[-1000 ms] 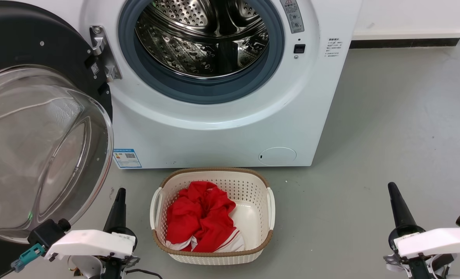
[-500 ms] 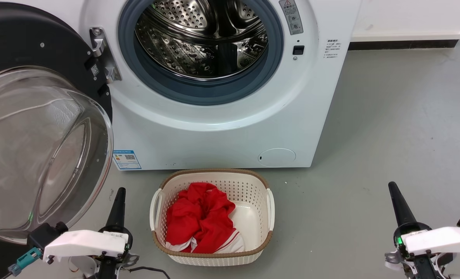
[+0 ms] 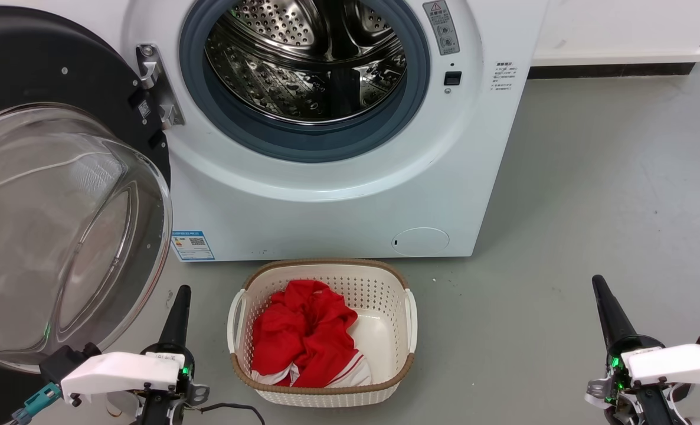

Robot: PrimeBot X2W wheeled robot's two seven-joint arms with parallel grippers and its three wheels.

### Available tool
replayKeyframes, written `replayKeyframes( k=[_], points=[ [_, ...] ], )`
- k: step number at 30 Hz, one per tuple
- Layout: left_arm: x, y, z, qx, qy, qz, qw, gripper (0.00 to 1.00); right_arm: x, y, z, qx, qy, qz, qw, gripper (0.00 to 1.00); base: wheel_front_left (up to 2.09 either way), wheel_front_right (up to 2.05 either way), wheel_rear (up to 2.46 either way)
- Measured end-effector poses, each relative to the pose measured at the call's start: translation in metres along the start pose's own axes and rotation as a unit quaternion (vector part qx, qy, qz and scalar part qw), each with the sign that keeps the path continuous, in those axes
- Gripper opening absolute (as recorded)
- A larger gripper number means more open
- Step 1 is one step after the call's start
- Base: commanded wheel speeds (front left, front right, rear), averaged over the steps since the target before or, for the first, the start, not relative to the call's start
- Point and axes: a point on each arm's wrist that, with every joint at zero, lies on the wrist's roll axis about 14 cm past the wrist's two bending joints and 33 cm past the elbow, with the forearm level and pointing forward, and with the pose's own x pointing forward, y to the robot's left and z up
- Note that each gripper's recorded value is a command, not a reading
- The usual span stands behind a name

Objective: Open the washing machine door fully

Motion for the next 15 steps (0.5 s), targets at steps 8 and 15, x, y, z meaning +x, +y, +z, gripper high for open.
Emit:
replayKeyframes(
  k=[8, 15],
  points=[
    [0.0013, -0.0039, 0.0013, -0.035, 0.001, -0.008, 0.999, 0.0, 0.0017, 0.0019, 0.0025, 0.035, -0.003, 0.003, 0.999, 0.0, 0.0, 0.0, 0.0],
    [0.0012, -0.0052, 0.0025, -0.065, 0.0, -0.012, 0.998, 0.0, 0.0025, 0.003, 0.004, 0.064, -0.004, 0.006, 0.998, 0.0, 0.0, 0.0, 0.0]
  ],
)
